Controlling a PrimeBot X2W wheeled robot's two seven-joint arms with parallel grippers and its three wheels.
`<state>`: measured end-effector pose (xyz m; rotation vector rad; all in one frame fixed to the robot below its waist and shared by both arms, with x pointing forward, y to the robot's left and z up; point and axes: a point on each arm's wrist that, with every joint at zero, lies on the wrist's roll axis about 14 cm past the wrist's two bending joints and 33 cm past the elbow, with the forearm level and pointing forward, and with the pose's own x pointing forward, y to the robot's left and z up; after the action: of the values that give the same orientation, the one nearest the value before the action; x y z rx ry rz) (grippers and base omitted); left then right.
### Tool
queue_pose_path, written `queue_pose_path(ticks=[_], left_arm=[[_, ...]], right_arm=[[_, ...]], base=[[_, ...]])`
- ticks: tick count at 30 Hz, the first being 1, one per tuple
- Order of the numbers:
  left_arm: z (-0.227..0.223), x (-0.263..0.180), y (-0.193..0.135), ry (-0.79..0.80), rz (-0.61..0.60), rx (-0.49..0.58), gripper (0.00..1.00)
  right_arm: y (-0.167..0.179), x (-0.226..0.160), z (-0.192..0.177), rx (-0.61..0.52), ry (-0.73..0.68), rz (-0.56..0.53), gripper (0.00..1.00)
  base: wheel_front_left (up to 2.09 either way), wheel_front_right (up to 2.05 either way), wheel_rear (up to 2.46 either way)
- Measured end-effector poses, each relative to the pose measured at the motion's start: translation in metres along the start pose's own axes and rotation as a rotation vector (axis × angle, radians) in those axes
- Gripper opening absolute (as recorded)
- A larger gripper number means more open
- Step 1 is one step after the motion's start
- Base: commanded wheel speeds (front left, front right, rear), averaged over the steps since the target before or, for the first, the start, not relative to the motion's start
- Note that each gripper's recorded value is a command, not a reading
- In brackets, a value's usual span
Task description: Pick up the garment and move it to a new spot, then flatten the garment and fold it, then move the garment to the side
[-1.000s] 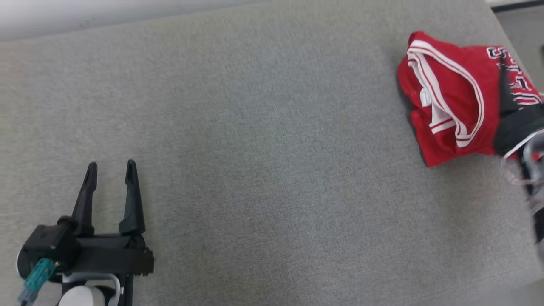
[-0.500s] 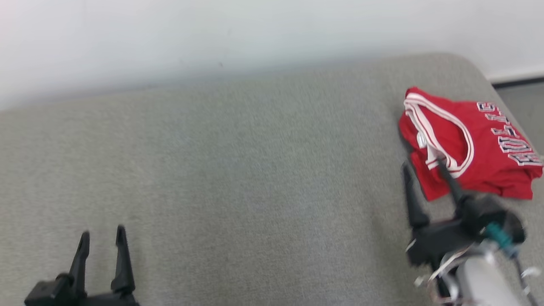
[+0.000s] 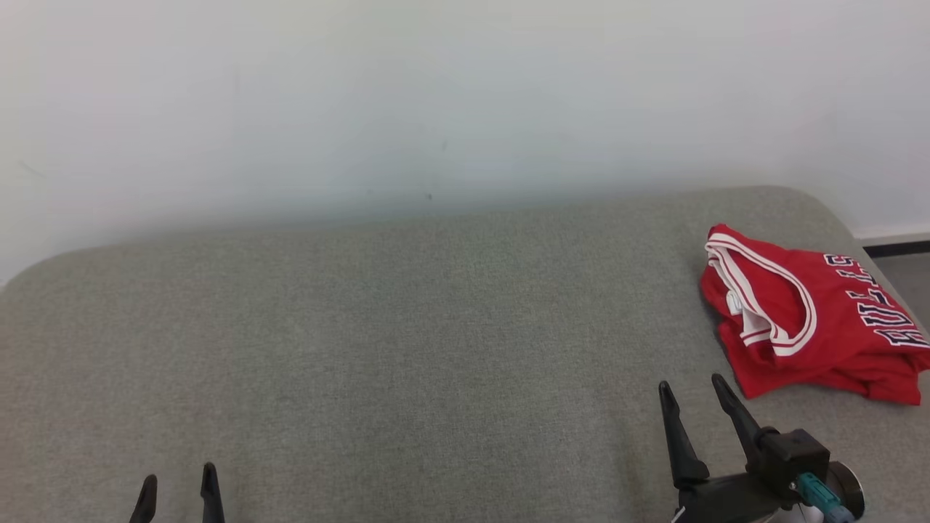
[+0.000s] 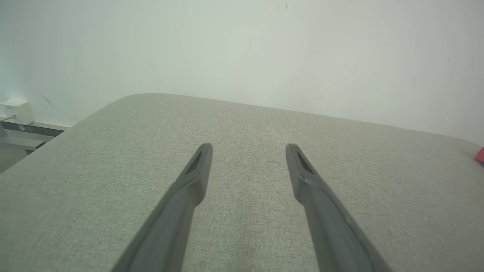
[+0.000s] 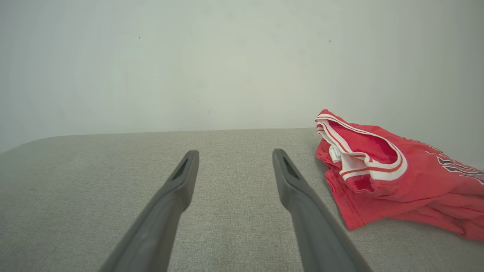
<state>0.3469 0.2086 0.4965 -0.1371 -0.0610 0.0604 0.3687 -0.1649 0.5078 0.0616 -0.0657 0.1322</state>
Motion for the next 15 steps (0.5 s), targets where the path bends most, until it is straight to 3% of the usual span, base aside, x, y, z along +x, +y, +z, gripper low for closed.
queue_pose_path(ticks=[15], left_arm=[[0.0064, -0.0120, 0.0039, -0.021, 0.019, -0.002, 1.00]], right_arm=[[0.0057, -0.0099, -0.0006, 0.016, -0.005, -0.004, 1.00]], base=[[0.00, 0.00, 0.00]])
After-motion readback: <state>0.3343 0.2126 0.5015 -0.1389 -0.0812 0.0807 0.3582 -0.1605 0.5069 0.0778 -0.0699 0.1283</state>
